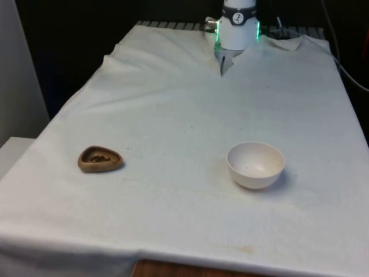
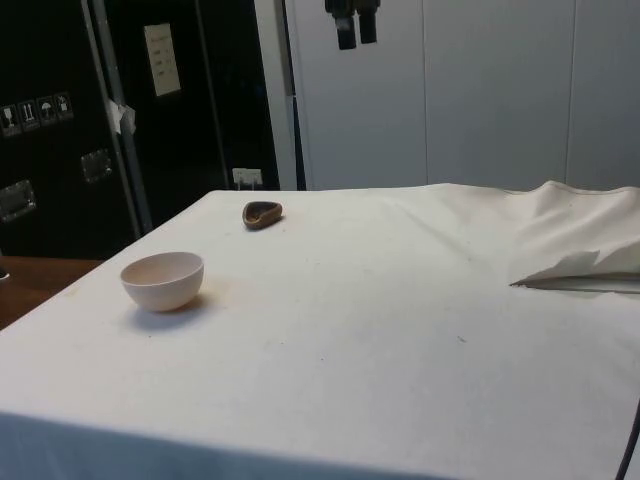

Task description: Pour the coffee beans from the cup into the bowl.

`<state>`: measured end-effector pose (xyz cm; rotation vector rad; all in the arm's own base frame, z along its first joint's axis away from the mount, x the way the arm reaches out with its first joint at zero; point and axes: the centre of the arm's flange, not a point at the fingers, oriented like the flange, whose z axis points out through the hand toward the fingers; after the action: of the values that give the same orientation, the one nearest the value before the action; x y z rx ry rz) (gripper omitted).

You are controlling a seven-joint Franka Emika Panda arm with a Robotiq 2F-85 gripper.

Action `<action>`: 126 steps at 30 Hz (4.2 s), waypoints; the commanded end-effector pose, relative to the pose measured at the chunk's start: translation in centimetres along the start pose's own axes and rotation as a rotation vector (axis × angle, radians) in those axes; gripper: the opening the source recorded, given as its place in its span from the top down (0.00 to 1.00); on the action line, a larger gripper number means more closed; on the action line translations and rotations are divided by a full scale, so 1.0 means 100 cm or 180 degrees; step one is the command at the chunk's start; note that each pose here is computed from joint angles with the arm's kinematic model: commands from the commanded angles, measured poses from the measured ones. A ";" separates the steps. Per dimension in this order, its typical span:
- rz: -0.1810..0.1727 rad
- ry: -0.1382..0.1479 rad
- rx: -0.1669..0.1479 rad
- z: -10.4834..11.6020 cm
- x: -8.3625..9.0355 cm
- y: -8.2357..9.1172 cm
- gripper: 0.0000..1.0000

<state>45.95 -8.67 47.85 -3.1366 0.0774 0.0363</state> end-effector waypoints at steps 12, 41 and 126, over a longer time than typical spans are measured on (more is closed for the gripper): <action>-0.0067 0.0113 -0.0032 0.016 0.006 0.027 0.00; -0.0236 0.0300 -0.0202 0.087 0.037 0.069 0.00; -0.0654 0.0601 -0.0212 0.197 0.214 0.151 0.00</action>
<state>65.89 -24.71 27.71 -3.1910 -0.2443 -0.2529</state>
